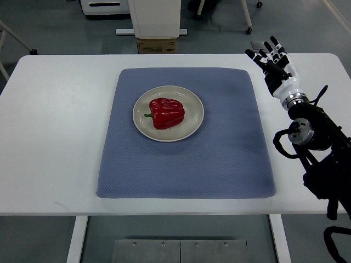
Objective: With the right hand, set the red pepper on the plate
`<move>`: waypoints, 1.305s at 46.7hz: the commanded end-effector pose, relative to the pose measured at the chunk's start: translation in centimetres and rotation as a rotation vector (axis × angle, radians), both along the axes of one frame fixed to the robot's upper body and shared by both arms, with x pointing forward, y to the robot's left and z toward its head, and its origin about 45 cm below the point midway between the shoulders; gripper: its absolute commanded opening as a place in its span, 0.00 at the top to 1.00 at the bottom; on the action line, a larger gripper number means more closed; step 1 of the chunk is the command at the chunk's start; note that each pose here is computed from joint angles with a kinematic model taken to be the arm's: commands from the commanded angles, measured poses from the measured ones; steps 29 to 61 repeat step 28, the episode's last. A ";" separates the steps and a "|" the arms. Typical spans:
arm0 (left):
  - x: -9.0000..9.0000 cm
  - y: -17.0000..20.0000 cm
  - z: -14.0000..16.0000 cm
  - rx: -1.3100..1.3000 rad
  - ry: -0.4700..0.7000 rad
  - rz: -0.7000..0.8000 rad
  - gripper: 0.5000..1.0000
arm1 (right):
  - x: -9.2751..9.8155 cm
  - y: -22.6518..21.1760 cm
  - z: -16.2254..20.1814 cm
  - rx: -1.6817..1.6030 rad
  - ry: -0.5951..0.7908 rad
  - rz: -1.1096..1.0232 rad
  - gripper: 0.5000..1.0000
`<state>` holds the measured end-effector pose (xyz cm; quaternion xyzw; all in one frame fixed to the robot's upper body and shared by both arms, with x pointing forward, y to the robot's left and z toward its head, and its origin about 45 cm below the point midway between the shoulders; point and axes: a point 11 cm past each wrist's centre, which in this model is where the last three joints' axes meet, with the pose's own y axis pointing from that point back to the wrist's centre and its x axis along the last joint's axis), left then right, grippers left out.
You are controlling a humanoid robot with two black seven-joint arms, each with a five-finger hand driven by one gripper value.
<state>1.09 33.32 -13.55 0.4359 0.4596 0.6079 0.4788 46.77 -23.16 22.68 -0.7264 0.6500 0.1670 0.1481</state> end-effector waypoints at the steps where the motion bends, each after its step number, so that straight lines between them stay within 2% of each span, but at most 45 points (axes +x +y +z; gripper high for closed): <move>1: 0.0 0.0 0.0 0.000 0.000 0.000 0.00 | -0.2 0.4 -0.2 0.004 -0.007 0.004 0.00; 16: 0.0 0.0 0.0 0.000 0.000 0.000 0.00 | -0.7 0.3 -2.9 -0.046 0.062 -0.004 0.00; 25: 0.0 0.0 0.0 0.000 0.000 0.000 0.00 | -1.6 1.5 -4.7 -0.095 0.099 0.044 0.00; 61: 0.0 0.0 0.0 0.000 0.000 0.000 0.00 | -1.6 1.3 -4.8 -0.102 0.100 0.044 0.00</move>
